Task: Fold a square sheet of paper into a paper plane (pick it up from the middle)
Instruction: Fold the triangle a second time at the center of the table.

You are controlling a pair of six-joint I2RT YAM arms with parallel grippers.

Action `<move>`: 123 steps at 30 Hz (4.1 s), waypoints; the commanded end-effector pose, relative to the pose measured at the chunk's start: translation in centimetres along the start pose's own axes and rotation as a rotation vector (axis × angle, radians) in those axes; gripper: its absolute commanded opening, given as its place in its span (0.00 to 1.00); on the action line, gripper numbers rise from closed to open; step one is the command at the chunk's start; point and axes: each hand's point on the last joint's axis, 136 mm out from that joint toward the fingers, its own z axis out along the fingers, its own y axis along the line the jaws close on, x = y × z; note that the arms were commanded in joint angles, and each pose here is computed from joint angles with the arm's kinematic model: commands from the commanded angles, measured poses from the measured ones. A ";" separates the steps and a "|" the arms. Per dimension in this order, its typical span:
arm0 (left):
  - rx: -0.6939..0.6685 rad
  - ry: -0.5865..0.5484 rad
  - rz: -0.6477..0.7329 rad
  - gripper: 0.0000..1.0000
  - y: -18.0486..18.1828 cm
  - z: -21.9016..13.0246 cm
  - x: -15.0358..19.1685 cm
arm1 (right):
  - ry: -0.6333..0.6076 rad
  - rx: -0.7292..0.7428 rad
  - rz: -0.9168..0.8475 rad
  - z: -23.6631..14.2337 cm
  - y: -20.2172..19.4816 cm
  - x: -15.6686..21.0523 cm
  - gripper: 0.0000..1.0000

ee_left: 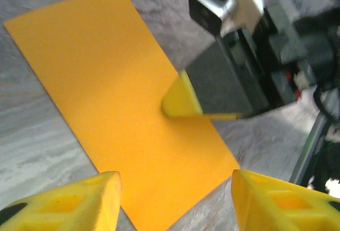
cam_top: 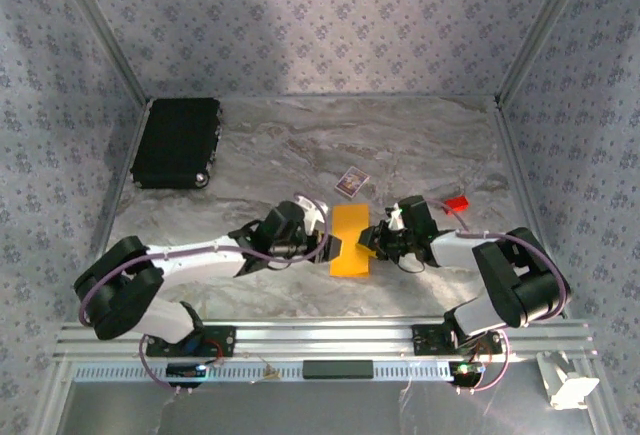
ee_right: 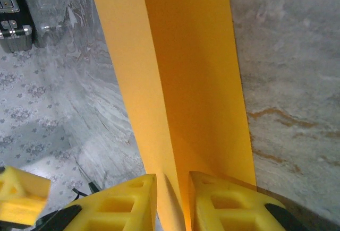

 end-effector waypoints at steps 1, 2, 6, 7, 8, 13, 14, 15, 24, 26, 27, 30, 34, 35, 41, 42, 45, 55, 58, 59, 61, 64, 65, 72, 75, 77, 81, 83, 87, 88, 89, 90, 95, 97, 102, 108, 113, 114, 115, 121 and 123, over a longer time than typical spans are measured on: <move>-0.078 0.003 0.166 0.59 -1.3 0.1 0.2 | 0.038 -0.011 -0.017 0.0 0.2 0.4 0.20; -0.089 0.024 0.210 0.59 -2.0 0.3 0.8 | 0.039 -0.011 -0.015 0.0 0.2 0.5 0.19; -0.145 0.094 0.404 0.60 -4.0 1.1 2.8 | 0.030 -0.014 -0.011 -0.2 0.2 0.3 0.15; -0.152 0.111 0.448 0.60 -4.6 1.4 3.2 | 0.025 -0.014 -0.011 -0.2 0.3 0.2 0.13; -0.154 0.126 0.477 0.60 -5.0 1.6 3.5 | 0.026 -0.015 -0.011 -0.2 0.3 0.2 0.11; -0.185 0.209 0.616 0.63 -6.5 3.2 5.6 | 0.021 -0.016 -0.007 -0.3 0.4 0.1 0.10; -0.208 0.213 0.644 0.63 -6.6 3.4 5.7 | 0.021 -0.015 -0.005 -0.3 0.4 0.1 0.10; -0.240 0.205 0.678 0.65 -6.6 3.4 5.6 | 0.019 -0.018 -0.005 -0.3 0.5 0.1 0.10; -0.366 0.165 0.733 0.73 -5.7 4.1 4.6 | 0.014 -0.014 0.001 -0.4 0.3 0.0 0.11; -0.383 0.165 0.740 0.74 -5.5 4.3 4.6 | 0.013 -0.015 0.001 -0.4 0.3 0.0 0.11; -0.389 0.166 0.747 0.74 -5.4 4.5 4.5 | 0.014 -0.015 0.002 -0.4 0.3 0.0 0.11; -0.400 0.177 0.767 0.74 -5.3 5.1 4.7 | 0.013 -0.015 0.004 -0.4 0.3 0.0 0.11; -0.442 0.179 0.787 0.72 -4.8 5.7 4.4 | 0.014 -0.014 0.004 -0.4 0.2 0.0 0.11; -0.452 0.177 0.789 0.72 -4.7 5.7 4.4 | 0.014 -0.014 0.005 -0.4 0.3 0.0 0.11; -0.464 0.177 0.796 0.63 -4.5 5.9 4.3 | 0.016 -0.013 0.010 -0.4 0.1 0.1 0.11; -0.468 0.180 0.798 0.61 -4.5 5.9 4.3 | 0.017 -0.014 0.010 -0.4 0.1 0.1 0.11; -0.477 0.180 0.805 0.52 -4.3 5.9 4.3 | 0.015 -0.016 0.009 -0.5 0.2 0.1 0.12; -0.467 0.175 0.774 0.10 -4.3 5.6 4.0 | 0.003 -0.024 0.008 -0.8 0.4 -0.2 0.18; -0.416 0.183 0.704 0.00 -4.3 5.5 4.0 | -0.022 -0.005 0.013 -1.3 0.1 -0.5 0.22; -0.389 0.184 0.675 0.00 -4.4 5.5 4.0 | -0.032 0.005 0.015 -1.6 -0.1 -0.6 0.24; -0.323 0.190 0.600 0.00 -4.7 5.3 4.1 | -0.062 0.034 0.022 -2.4 -0.6 -1.0 0.28; -0.226 0.190 0.482 0.00 -4.8 5.1 3.9 | -0.111 0.074 0.034 -3.8 -1.5 -1.5 0.35; -0.188 0.192 0.448 0.00 -4.9 5.1 3.9 | -0.122 0.084 0.036 -4.3 -1.7 -1.6 0.37; 0.002 0.206 0.262 0.00 -5.8 5.2 3.2 | -0.208 0.128 0.023 -6.6 -2.6 -2.0 0.42; 0.067 0.200 0.185 0.00 -6.0 5.4 2.6 | -0.262 0.139 -0.010 -7.2 -2.7 -2.0 0.41; 0.100 0.190 0.141 0.00 -6.1 5.6 2.1 | -0.297 0.145 -0.046 -7.7 -2.7 -1.9 0.41; 0.136 0.177 0.058 0.00 -5.7 5.9 1.4 | -0.326 0.114 -0.100 -8.6 -2.2 -1.2 0.38; 0.147 0.158 0.016 0.00 -5.4 5.8 0.8 | -0.314 0.082 -0.115 -8.7 -1.8 -0.7 0.36; 0.111 0.152 -0.014 0.00 -4.1 5.5 0.7 | -0.248 0.036 -0.098 -8.0 -1.3 0.3 0.29; 0.097 0.150 -0.015 0.00 -3.8 5.4 0.8 | -0.225 0.027 -0.090 -7.7 -1.3 0.6 0.26; 0.085 0.152 -0.017 0.00 -3.5 5.3 0.9 | -0.206 0.019 -0.088 -7.4 -1.2 0.8 0.24; 0.077 0.156 -0.016 0.00 -3.3 5.2 1.0 | -0.183 0.012 -0.087 -7.0 -1.0 1.1 0.21; 0.063 0.177 -0.016 0.00 -3.0 5.0 1.6 | -0.108 0.037 -0.103 -5.3 -0.8 2.6 0.10; 0.053 0.188 -0.019 0.00 -2.8 5.1 1.8 | -0.092 0.045 -0.105 -4.6 -0.9 3.2 0.07; 0.029 0.199 -0.025 0.00 -2.3 5.1 2.1 | -0.074 0.070 -0.098 -3.5 -1.4 3.9 0.04; 0.009 0.221 -0.005 0.00 -1.9 5.0 2.5 | -0.044 0.061 -0.122 -2.1 -0.5 4.3 0.04; 0.003 0.233 0.000 0.03 -1.7 5.2 2.7 | -0.028 0.081 -0.107 -1.0 -1.0 4.4 0.03; 0.001 0.234 0.000 0.04 -1.7 5.3 2.7 | -0.024 0.092 -0.104 -0.9 -1.2 4.4 0.03; 0.000 0.238 0.001 0.05 -1.6 5.3 2.8 | -0.020 0.111 -0.098 -0.8 -1.6 4.4 0.02; -0.001 0.248 0.007 0.03 -1.5 5.5 2.9 | 0.009 0.261 -0.120 -1.3 -4.3 4.8 0.01; 0.003 0.246 0.001 0.02 -1.6 5.6 2.8 | 0.019 0.313 -0.133 -1.9 -5.1 4.8 0.01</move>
